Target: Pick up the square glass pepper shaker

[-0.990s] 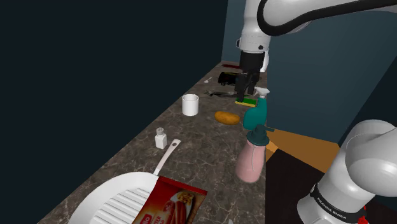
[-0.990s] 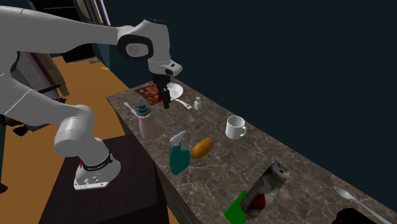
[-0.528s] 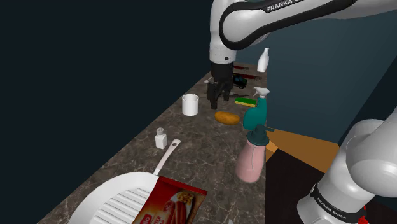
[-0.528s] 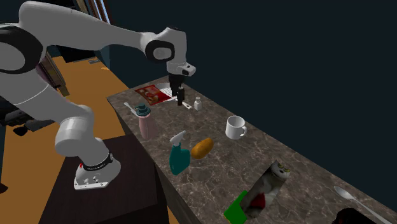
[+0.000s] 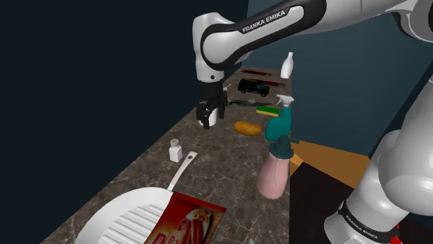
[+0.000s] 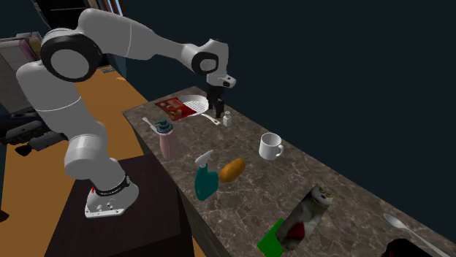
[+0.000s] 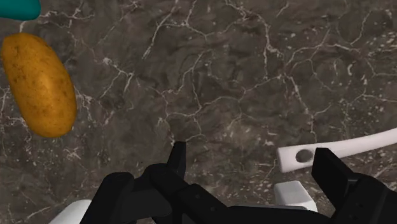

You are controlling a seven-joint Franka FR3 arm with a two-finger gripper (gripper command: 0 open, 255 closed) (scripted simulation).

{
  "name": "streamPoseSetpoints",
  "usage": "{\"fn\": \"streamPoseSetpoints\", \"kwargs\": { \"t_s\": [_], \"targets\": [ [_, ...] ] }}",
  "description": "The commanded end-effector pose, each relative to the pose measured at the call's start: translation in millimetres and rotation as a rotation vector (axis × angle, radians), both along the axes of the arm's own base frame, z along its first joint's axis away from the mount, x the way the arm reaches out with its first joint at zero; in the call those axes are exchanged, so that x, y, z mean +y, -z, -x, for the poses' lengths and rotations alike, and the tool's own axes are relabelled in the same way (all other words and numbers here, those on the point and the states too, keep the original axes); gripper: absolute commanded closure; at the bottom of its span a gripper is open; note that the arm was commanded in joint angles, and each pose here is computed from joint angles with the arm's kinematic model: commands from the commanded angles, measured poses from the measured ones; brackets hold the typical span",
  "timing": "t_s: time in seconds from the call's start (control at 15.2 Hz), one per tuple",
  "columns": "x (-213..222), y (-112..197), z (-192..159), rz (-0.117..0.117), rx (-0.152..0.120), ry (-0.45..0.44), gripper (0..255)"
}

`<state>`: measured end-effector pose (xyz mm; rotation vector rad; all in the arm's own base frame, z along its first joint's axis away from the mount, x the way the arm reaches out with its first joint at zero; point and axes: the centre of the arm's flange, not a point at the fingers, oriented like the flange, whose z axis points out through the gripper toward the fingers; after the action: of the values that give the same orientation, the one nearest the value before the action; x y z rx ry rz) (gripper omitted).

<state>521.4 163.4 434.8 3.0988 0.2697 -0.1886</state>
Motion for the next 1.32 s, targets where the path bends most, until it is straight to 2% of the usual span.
{"fn": "streamPoseSetpoints", "kwargs": {
  "t_s": [0.0, 0.79, 1.25],
  "targets": [
    [18, 14, -21, 0.005, 0.009, -0.006, 0],
    [121, 92, -127, 0.035, 0.062, -0.046, 0],
    [124, 126, -130, 0.035, 0.063, -0.047, 0]
  ]
}}
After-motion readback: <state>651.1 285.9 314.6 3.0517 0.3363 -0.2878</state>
